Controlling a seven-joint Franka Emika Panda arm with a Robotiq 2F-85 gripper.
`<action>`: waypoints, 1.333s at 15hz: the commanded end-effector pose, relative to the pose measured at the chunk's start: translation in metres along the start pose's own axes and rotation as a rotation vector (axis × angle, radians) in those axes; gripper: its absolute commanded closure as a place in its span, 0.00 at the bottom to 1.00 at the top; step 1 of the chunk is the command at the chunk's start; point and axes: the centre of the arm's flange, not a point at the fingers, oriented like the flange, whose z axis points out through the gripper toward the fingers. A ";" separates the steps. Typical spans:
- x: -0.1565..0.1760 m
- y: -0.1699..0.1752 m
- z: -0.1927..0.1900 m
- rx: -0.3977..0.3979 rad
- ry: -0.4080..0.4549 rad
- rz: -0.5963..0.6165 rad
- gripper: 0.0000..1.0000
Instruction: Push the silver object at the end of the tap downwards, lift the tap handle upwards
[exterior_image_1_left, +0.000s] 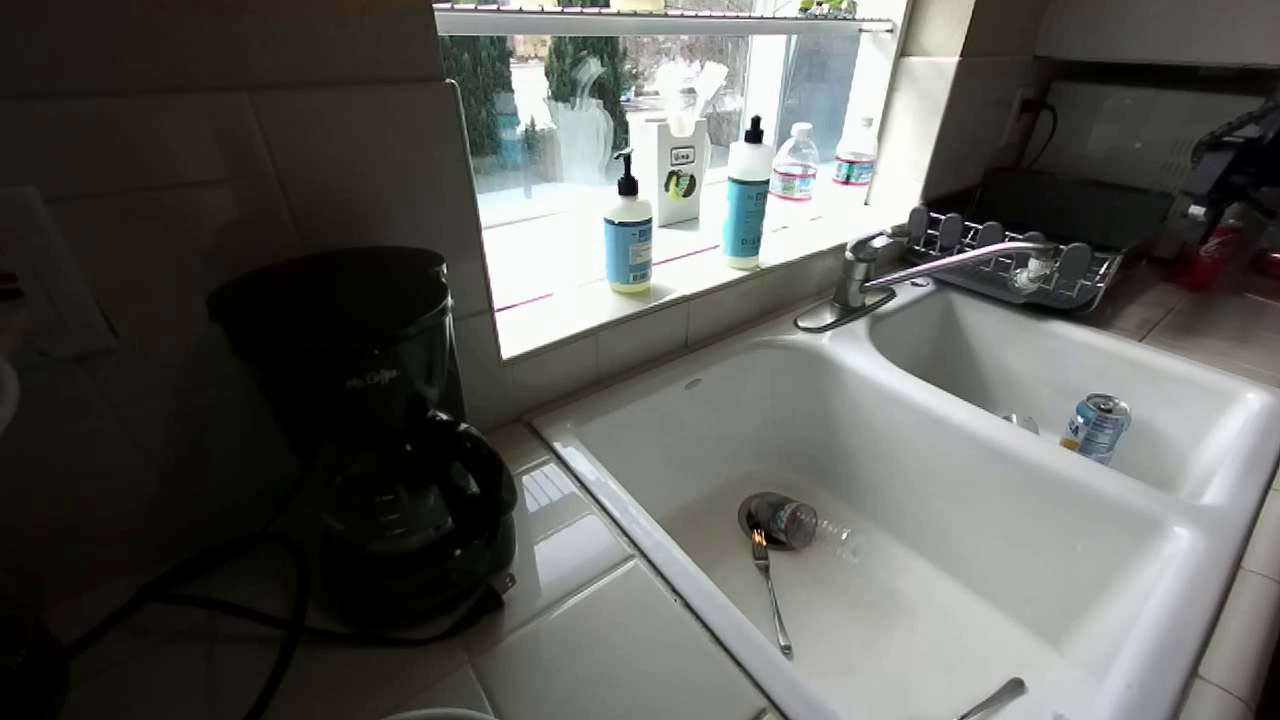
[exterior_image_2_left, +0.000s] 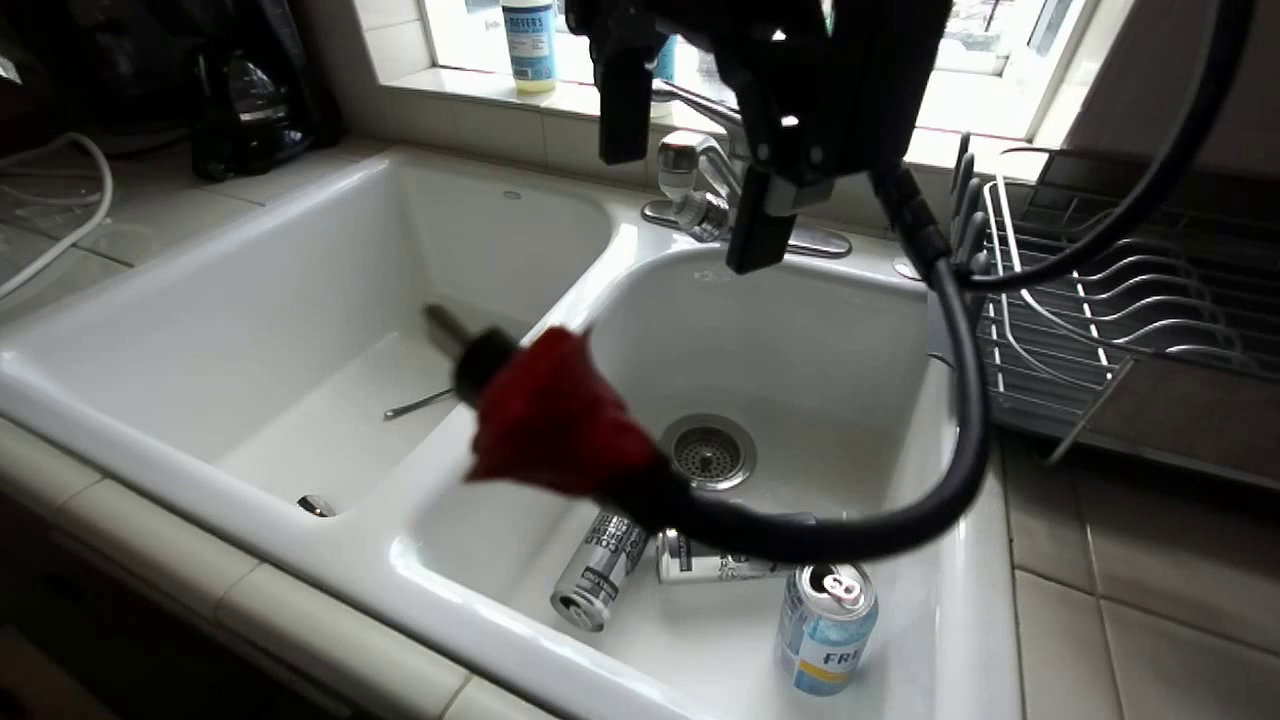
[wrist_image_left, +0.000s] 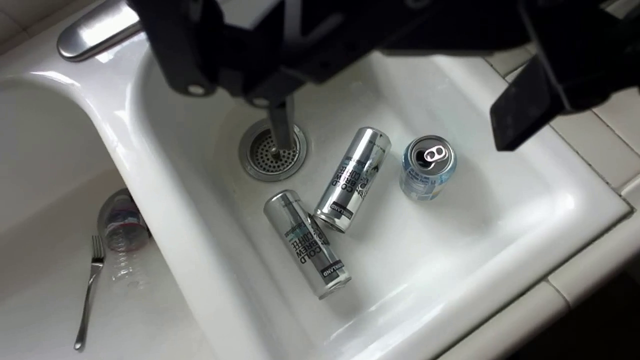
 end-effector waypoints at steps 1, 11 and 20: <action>0.044 -0.013 0.002 0.015 -0.087 0.095 0.00; 0.106 -0.018 0.049 0.085 -0.203 0.336 0.00; 0.110 -0.025 0.061 0.109 -0.206 0.343 0.00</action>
